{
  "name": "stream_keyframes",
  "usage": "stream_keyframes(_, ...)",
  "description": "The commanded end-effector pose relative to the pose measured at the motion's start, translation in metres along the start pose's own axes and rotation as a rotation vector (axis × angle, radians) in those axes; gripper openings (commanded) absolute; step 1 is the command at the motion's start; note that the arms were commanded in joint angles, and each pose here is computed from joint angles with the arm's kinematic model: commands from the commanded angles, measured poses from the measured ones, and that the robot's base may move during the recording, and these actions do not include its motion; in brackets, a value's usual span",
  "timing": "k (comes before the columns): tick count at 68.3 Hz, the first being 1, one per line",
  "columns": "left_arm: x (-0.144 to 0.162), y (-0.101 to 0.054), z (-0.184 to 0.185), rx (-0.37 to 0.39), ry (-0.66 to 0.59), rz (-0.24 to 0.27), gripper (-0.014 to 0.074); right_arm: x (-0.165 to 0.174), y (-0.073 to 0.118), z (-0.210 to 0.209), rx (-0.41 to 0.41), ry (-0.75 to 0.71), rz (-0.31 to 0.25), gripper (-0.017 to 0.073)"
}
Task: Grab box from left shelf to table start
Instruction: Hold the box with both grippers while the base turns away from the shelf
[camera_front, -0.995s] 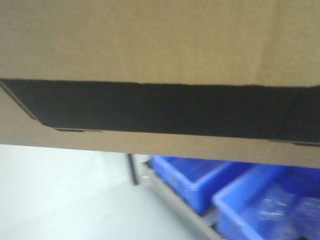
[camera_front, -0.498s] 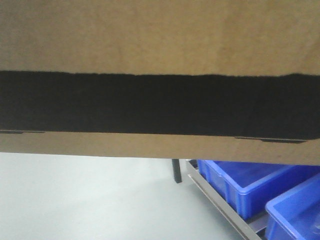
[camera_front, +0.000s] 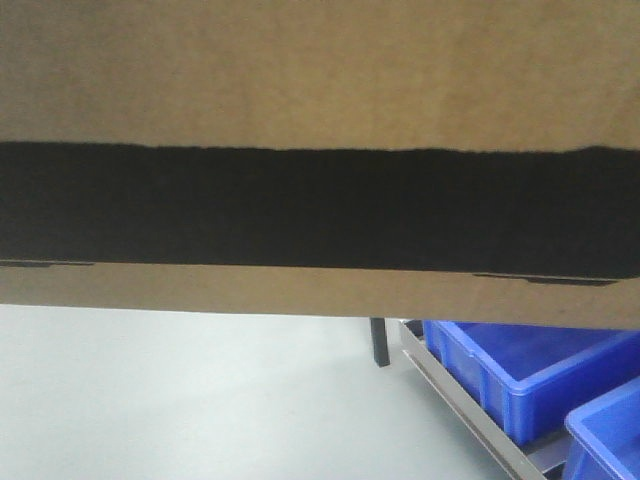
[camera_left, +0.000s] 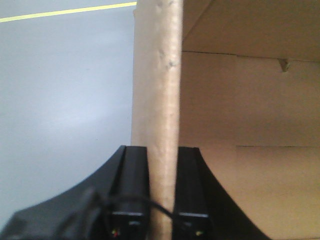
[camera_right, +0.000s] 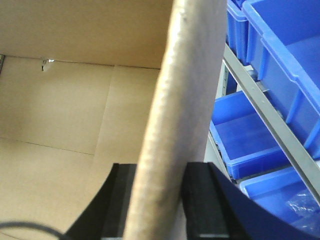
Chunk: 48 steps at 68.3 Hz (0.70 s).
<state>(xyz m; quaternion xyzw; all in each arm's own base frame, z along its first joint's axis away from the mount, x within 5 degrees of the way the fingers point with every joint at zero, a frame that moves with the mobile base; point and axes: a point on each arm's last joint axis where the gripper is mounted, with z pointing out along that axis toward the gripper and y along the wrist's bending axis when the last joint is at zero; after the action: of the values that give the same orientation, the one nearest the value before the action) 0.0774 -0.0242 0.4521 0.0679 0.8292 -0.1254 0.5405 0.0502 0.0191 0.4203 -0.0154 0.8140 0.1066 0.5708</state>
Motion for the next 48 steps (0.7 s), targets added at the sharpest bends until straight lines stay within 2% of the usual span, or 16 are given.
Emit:
stream_keyframes(1,-0.0208,-0.0060,-0.0133,0.086,-0.196,-0.025,-0.0092,-0.0207,0.0004,-0.0071,0.020,-0.164,-0.027,0.0058)
stream_keyframes(48,-0.0208,-0.0060,-0.0133,0.086,-0.196,-0.025,-0.0092,-0.0207,0.0004,-0.0071,0.020,-0.164,-0.027,0.0058)
